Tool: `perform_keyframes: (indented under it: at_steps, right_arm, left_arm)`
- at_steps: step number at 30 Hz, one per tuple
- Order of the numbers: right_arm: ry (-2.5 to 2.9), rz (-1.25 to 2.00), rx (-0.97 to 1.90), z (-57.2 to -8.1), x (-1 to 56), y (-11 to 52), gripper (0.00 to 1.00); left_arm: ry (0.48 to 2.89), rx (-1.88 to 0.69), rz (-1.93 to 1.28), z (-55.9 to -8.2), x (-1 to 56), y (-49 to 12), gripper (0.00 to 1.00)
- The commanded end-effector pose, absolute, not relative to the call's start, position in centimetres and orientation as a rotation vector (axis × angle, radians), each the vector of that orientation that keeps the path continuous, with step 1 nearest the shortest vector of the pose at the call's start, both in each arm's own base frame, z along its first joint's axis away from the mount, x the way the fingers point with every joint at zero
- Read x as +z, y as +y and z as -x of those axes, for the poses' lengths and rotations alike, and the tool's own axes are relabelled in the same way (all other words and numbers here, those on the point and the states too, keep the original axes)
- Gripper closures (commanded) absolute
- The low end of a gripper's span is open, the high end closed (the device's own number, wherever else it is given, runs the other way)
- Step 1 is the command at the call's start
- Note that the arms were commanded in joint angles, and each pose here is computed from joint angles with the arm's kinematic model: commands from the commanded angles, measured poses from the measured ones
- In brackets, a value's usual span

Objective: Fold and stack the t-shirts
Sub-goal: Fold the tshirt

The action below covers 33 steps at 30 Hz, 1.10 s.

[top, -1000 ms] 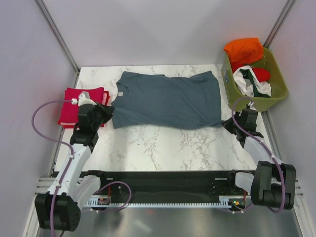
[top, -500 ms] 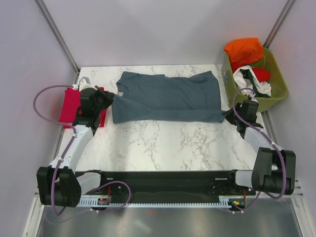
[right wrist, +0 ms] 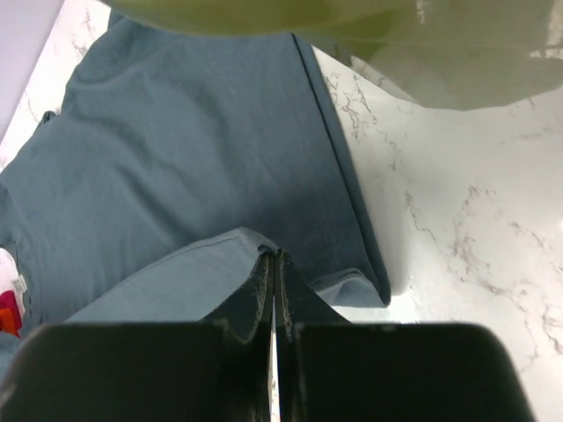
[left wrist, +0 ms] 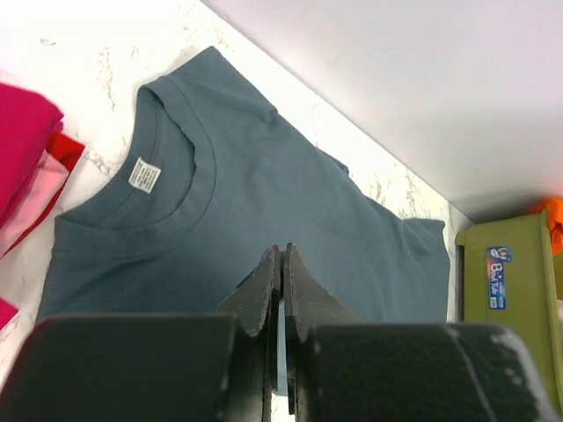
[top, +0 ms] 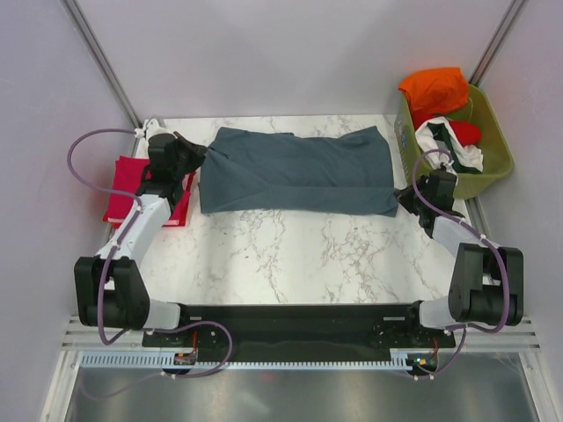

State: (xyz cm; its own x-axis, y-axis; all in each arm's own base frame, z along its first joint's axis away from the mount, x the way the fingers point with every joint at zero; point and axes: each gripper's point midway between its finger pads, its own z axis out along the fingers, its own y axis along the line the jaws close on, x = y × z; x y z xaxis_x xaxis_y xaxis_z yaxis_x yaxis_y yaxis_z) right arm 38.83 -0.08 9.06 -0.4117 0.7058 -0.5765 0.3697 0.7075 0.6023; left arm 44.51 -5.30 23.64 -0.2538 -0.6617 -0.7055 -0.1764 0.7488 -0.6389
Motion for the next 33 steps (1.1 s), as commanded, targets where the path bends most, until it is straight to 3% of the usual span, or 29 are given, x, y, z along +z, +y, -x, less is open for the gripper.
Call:
perform_keyframes:
  at_steps: [1, 15, 33]
  right_arm:
    - [1.95, -0.798, 0.484, -41.0, 11.3, -0.4, 1.0]
    - [1.927, -0.794, 0.489, -42.5, 11.8, -0.4, 1.0]
    - [1.955, -0.803, 0.471, -44.3, 10.0, 0.2, 1.0]
  left_arm:
    - [1.722, -0.538, 0.583, -46.5, 27.1, -5.4, 0.98]
    - [1.711, -0.526, 0.566, -49.0, 28.3, -5.5, 0.98]
    - [1.771, -0.541, 0.555, -54.0, 25.7, -6.4, 0.98]
